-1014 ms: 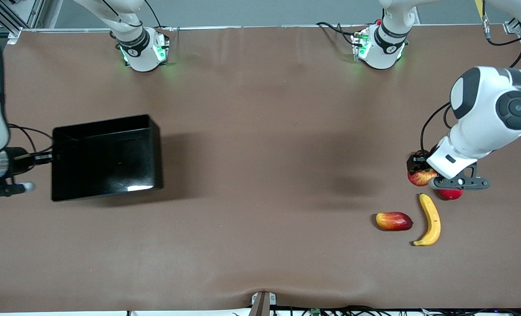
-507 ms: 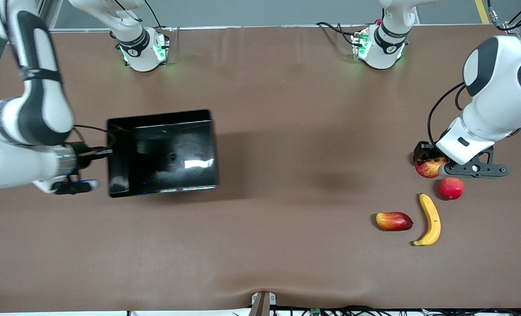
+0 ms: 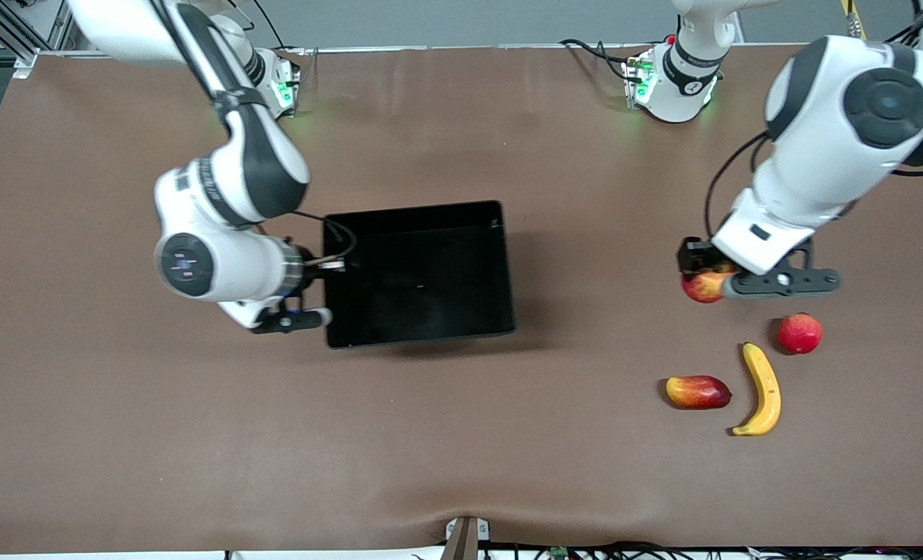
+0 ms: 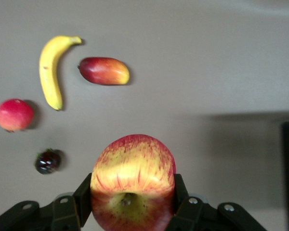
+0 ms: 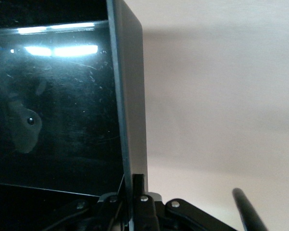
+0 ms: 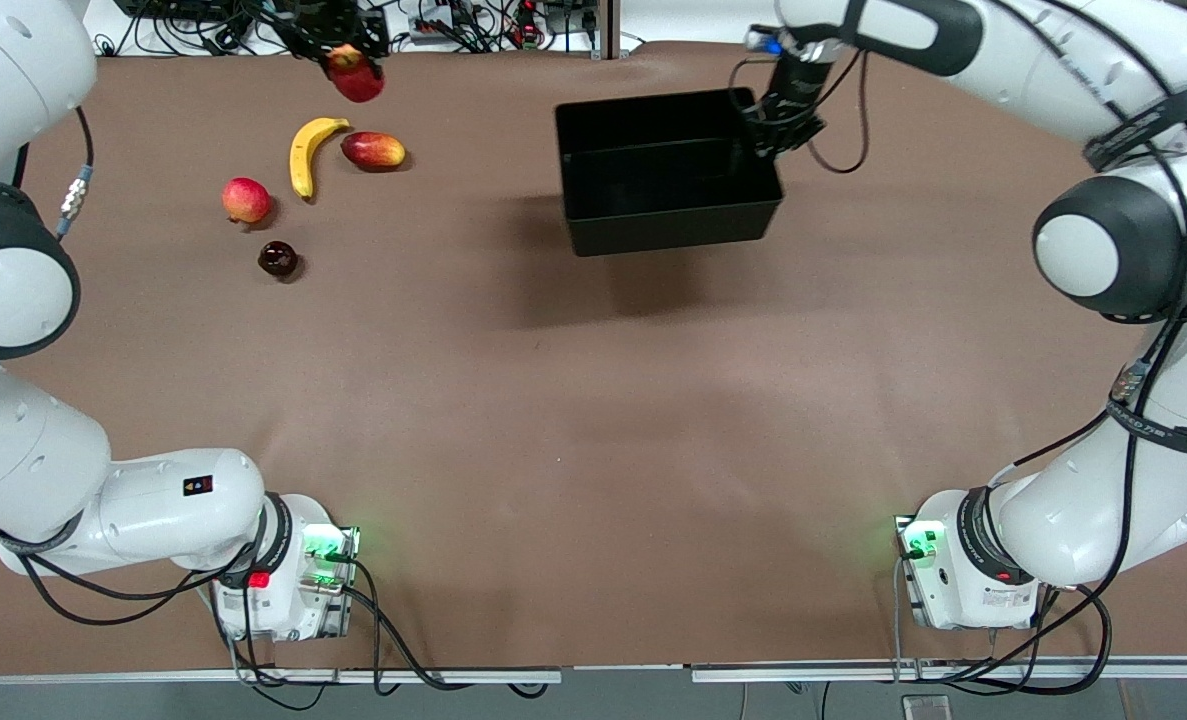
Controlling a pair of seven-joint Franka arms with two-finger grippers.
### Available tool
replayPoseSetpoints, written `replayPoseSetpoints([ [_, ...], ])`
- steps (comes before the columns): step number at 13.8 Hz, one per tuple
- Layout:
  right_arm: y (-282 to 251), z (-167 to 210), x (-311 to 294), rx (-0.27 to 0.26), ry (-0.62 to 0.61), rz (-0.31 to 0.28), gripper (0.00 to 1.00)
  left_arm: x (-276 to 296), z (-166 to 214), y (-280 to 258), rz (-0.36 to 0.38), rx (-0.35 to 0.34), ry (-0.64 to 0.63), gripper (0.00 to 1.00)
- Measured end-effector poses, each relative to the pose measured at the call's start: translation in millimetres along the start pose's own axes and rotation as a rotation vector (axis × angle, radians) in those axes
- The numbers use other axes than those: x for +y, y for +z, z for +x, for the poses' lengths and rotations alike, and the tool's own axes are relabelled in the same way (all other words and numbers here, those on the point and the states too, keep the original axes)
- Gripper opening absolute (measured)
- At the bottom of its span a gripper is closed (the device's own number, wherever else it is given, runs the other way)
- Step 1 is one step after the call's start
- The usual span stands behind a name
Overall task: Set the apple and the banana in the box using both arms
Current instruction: 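Lift the apple with the left gripper while the right gripper slides the box, then open the left gripper over the box while the right gripper withdraws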
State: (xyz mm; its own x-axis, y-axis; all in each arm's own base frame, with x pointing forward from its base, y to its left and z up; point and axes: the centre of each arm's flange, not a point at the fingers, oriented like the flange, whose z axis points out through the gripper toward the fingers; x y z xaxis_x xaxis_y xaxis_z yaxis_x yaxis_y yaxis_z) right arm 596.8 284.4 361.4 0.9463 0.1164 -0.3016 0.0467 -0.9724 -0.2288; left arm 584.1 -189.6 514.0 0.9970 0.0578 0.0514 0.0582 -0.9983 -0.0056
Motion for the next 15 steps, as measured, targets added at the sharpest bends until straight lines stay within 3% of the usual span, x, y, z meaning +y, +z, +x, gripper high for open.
replayPoseSetpoints([
  [6, 98, 13, -72, 0.068, 0.12, -0.009, 0.06, 102, -31, 53, -0.032, -0.071, -0.074, 0.67],
  [10, 132, 21, -80, 0.096, 0.21, -0.009, 0.06, 142, -36, 105, -0.077, -0.105, -0.111, 0.67],
  [15, 120, 25, -81, 0.119, 0.234, 0.003, 0.52, 181, -48, 179, -0.056, -0.123, -0.15, 0.67],
])
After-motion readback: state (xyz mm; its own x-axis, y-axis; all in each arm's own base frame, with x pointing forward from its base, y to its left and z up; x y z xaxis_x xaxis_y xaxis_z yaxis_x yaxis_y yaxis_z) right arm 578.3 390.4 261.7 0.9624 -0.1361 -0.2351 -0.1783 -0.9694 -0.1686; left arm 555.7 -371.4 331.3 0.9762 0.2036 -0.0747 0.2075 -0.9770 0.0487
